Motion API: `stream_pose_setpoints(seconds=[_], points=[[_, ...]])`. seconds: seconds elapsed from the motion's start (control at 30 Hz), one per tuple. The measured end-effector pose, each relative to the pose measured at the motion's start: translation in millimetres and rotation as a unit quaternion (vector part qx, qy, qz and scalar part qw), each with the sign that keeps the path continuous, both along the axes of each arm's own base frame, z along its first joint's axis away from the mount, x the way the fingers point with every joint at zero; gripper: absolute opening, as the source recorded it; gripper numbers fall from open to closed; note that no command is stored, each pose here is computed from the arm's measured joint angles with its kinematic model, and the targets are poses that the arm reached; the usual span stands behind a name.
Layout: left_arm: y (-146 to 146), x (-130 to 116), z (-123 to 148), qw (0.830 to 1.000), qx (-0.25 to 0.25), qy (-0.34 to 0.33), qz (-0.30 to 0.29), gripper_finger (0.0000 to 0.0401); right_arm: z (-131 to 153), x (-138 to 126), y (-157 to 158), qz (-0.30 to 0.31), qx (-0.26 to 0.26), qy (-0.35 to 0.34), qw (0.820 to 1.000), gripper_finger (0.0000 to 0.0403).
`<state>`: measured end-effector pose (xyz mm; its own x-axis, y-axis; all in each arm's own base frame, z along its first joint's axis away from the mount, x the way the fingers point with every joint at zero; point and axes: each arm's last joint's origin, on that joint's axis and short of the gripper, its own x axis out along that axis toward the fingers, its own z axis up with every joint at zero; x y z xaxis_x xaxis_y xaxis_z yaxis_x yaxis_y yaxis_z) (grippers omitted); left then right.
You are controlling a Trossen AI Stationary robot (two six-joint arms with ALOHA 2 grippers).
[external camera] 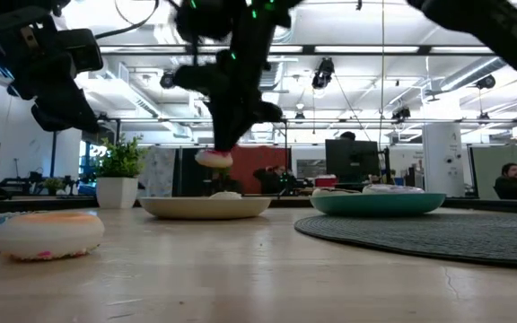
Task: Pick & Place donuts
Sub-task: Put the small orange donut on the white plate, then put the small blue donut on the white plate
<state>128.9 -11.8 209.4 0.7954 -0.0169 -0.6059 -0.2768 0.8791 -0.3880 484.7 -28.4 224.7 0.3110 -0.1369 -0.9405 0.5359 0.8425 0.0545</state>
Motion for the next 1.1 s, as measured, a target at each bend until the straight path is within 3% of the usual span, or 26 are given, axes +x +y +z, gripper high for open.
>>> stream_pose_setpoints(seconds=[0.17, 0.37, 0.57, 0.93, 1.1], points=[[0.4, 0.0, 0.1, 1.000, -0.004, -0.001, 0.011, 0.0099, -9.8, -7.2, -48.5, -0.011, 0.024, 0.025, 0.999, 0.0008], [0.7, 0.0, 0.0, 1.000, -0.002, -0.001, 0.017, 0.0099, -30.9, -11.9, -46.8, 0.022, 0.036, 0.062, 0.997, 0.0008], [1.8, 0.1, 0.1, 0.999, 0.015, -0.002, 0.028, 0.0099, -45.7, -17.2, -48.9, 0.004, 0.015, 0.089, 0.996, 0.0017], [1.9, 0.1, 0.1, 0.999, 0.014, -0.002, 0.030, 0.0099, -45.6, -16.1, -46.4, 0.029, 0.000, 0.089, 0.996, 0.0164], [1.9, 0.1, 0.1, 0.999, 0.011, -0.002, 0.032, 0.0099, -19.3, -20.4, -39.2, 0.039, -0.039, 0.068, 0.996, 0.0202]])
